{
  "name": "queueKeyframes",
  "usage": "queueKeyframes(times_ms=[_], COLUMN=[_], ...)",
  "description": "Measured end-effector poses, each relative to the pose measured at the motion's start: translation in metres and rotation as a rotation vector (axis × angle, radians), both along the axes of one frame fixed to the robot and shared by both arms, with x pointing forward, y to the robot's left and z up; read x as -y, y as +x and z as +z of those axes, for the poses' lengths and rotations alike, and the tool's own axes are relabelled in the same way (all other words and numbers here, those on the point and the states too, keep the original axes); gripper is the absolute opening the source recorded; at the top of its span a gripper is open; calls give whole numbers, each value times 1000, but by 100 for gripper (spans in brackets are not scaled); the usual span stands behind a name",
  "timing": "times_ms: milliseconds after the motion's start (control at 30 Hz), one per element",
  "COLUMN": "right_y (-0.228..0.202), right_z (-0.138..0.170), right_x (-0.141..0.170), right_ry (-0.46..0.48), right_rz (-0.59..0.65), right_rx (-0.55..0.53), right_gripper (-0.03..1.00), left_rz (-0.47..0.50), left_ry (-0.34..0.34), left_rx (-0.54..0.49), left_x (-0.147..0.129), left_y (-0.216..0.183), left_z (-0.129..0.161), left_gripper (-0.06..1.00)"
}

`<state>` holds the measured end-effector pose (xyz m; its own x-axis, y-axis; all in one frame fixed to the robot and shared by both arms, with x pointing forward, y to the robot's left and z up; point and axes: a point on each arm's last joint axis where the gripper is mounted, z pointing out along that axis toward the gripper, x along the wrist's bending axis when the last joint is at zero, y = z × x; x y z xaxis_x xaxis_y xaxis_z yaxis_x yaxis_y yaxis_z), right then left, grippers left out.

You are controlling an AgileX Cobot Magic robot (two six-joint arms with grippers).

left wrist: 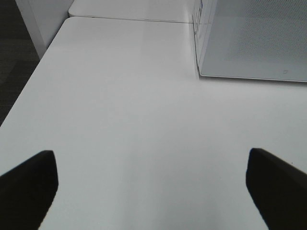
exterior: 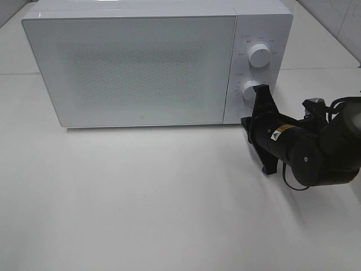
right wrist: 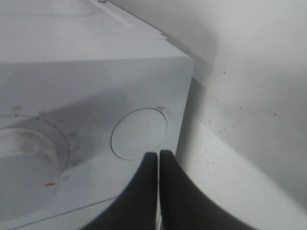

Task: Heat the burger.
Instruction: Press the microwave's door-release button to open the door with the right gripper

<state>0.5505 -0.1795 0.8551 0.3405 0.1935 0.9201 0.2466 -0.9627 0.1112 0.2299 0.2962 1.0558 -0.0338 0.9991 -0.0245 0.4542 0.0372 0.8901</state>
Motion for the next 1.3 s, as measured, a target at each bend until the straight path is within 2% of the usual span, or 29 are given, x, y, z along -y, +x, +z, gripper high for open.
queueKeyframes(times_ms=[367, 1300], right_y=[8, 19], right_z=[-9, -3], right_x=[-3, 0], right_ry=[0, 15], right_rz=[-9, -28], right_rx=[-2, 40], right_gripper=[2, 2], left_rz=[0, 0], left_ry=[0, 0], left_rx=[0, 0], left_x=[0, 0], left_y=[0, 0], left_z=[0, 0], left_gripper=[99, 99])
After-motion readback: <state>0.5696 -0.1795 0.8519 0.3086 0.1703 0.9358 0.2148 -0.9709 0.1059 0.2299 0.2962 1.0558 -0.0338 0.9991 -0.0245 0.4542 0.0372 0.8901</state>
